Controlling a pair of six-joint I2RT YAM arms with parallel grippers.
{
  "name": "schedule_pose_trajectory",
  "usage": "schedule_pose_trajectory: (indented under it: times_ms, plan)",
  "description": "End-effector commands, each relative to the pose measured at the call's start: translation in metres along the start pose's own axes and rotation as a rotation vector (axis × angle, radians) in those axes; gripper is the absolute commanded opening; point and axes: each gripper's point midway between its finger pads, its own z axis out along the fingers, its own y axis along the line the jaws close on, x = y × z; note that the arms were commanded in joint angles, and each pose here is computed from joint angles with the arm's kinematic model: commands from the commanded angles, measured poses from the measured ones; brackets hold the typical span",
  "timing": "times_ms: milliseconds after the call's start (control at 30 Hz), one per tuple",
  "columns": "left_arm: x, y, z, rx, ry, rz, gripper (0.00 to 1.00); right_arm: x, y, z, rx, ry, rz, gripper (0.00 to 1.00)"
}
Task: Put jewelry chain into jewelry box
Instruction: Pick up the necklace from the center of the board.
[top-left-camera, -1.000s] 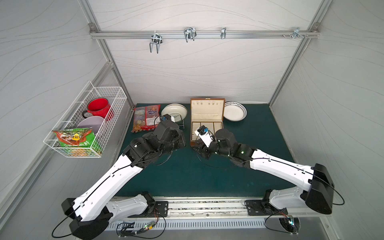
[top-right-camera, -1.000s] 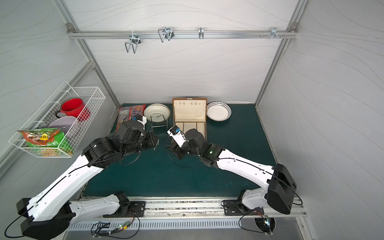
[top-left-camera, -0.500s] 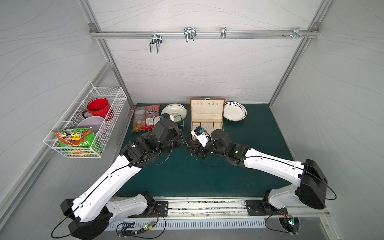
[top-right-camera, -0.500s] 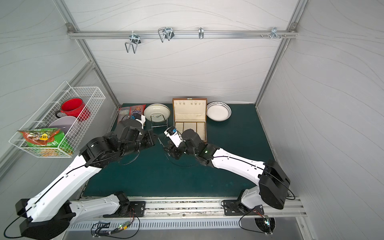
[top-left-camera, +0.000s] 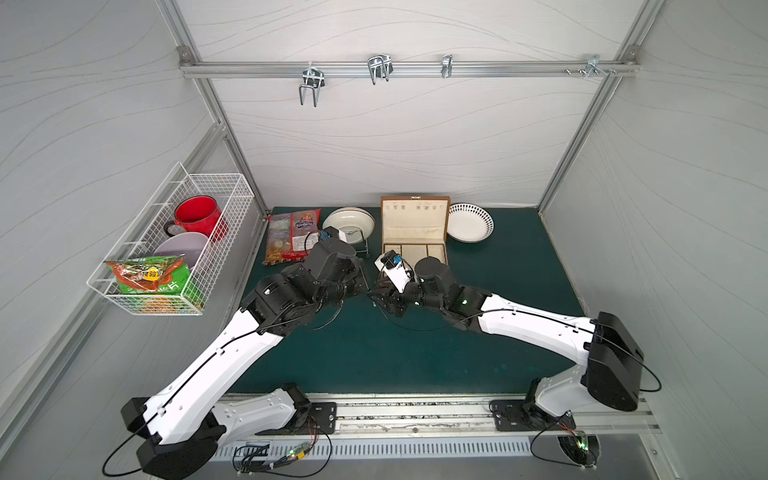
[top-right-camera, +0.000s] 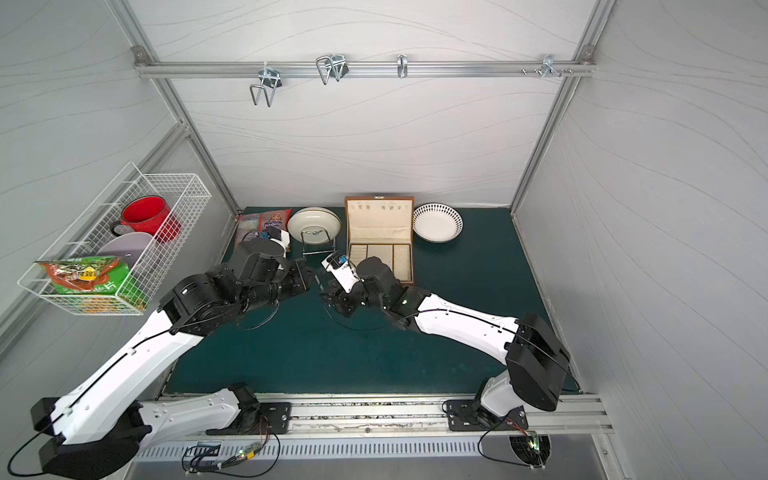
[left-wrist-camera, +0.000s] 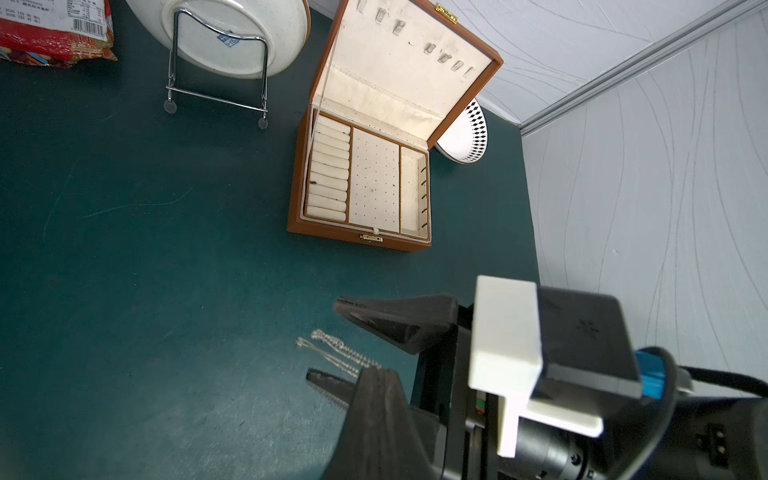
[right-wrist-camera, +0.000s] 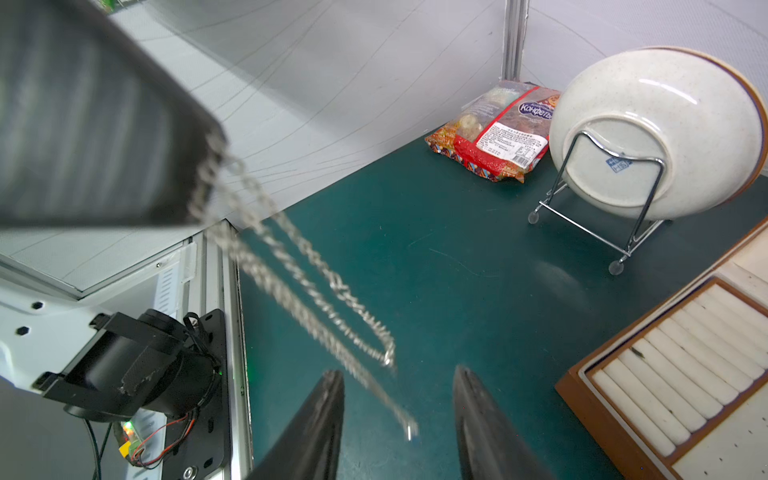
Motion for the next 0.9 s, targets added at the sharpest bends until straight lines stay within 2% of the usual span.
schedule_pose_trajectory:
  times_ms: [0, 167, 333, 700, 800, 867]
  plan:
    - [-0.013, -0.009, -0.013, 0.034, -0.046, -0.019, 0.0, -0.012, 0.005, 0.005, -0.015, -0.032, -0.009, 0.47]
    - [-0.017, -0.012, -0.015, 0.043, -0.056, -0.023, 0.0, -0.007, 0.005, 0.011, -0.024, -0.022, -0.002, 0.45]
    - [-0.018, -0.013, -0.017, 0.046, -0.061, -0.025, 0.0, -0.005, 0.006, 0.019, -0.044, -0.014, 0.008, 0.37]
    - [-0.02, -0.009, -0.02, 0.035, -0.074, -0.031, 0.0, -0.007, 0.007, 0.025, -0.055, -0.023, 0.011, 0.4]
    - [-0.02, -0.008, -0.02, 0.032, -0.077, -0.032, 0.0, -0.005, 0.008, 0.026, -0.064, -0.017, 0.016, 0.31]
    - [-0.02, -0.008, -0.021, 0.032, -0.079, -0.033, 0.0, -0.004, 0.008, 0.027, -0.068, -0.014, 0.021, 0.29]
